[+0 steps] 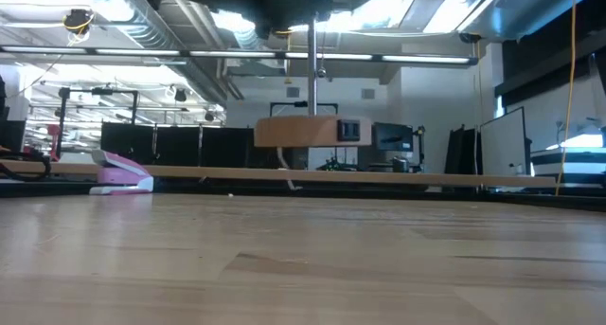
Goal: Screw lightbulb
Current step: Insert the white lightbulb into the brown lamp
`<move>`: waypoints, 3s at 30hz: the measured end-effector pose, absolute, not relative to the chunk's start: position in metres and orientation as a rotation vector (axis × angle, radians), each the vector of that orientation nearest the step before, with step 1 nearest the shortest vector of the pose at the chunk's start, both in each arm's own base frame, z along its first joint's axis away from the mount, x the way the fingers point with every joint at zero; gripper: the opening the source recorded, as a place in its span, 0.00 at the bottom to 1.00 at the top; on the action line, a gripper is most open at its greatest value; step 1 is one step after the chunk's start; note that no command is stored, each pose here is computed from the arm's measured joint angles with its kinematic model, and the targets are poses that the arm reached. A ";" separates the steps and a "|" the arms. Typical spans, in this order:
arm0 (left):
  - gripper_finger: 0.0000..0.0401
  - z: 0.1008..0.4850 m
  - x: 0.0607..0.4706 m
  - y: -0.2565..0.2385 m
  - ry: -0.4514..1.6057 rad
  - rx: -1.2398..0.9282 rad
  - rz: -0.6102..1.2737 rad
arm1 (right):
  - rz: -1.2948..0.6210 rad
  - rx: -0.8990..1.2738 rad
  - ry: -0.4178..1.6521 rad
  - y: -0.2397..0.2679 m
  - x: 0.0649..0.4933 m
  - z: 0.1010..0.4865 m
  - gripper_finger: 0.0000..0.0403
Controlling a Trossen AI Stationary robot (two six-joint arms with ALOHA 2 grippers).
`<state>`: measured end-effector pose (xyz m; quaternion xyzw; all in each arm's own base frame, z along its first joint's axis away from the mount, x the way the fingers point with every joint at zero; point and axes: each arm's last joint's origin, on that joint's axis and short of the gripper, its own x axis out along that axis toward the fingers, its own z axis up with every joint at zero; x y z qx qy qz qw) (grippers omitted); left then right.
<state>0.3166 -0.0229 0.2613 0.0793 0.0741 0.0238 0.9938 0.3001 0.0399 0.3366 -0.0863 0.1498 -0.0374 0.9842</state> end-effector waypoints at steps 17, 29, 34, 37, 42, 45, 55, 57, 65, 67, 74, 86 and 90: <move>0.33 0.250 0.320 -0.013 0.176 0.000 -0.454 | 0.391 -0.050 0.053 0.033 0.336 0.333 0.73; 0.33 0.248 0.321 -0.013 0.185 -0.006 -0.465 | 0.432 -0.047 0.060 0.032 0.344 0.325 0.57; 0.33 0.248 0.321 -0.010 0.185 -0.007 -0.461 | 0.399 -0.066 0.069 0.031 0.344 0.324 0.41; 0.33 0.248 0.320 -0.008 0.193 -0.016 -0.451 | 0.365 -0.066 0.084 0.031 0.344 0.323 0.41; 0.33 0.254 0.315 -0.005 0.202 -0.014 -0.319 | 0.212 -0.072 0.108 0.032 0.340 0.326 0.41; 0.33 0.259 0.312 -0.005 0.201 0.009 -0.177 | 0.068 -0.096 0.109 0.036 0.337 0.329 0.41; 0.33 0.258 0.313 -0.014 0.194 0.095 0.258 | -0.335 -0.124 0.134 0.039 0.343 0.319 0.40; 0.33 0.258 0.314 -0.015 0.186 0.098 0.282 | -0.356 -0.124 0.138 0.039 0.344 0.317 0.40; 0.33 0.257 0.314 -0.016 0.196 0.124 0.288 | -0.309 -0.134 0.121 0.039 0.346 0.318 0.41; 0.33 0.257 0.313 -0.016 0.200 0.126 0.287 | -0.304 -0.151 0.126 0.039 0.346 0.317 0.48; 0.33 0.266 0.310 -0.014 0.177 0.115 0.288 | -0.278 -0.180 0.176 0.037 0.328 0.329 0.84; 0.33 0.268 0.310 -0.011 0.151 0.043 -0.224 | 0.142 -0.110 0.168 0.036 0.311 0.343 0.85; 0.33 0.263 0.311 -0.009 0.172 0.020 -0.294 | 0.207 -0.072 0.078 0.034 0.325 0.342 0.81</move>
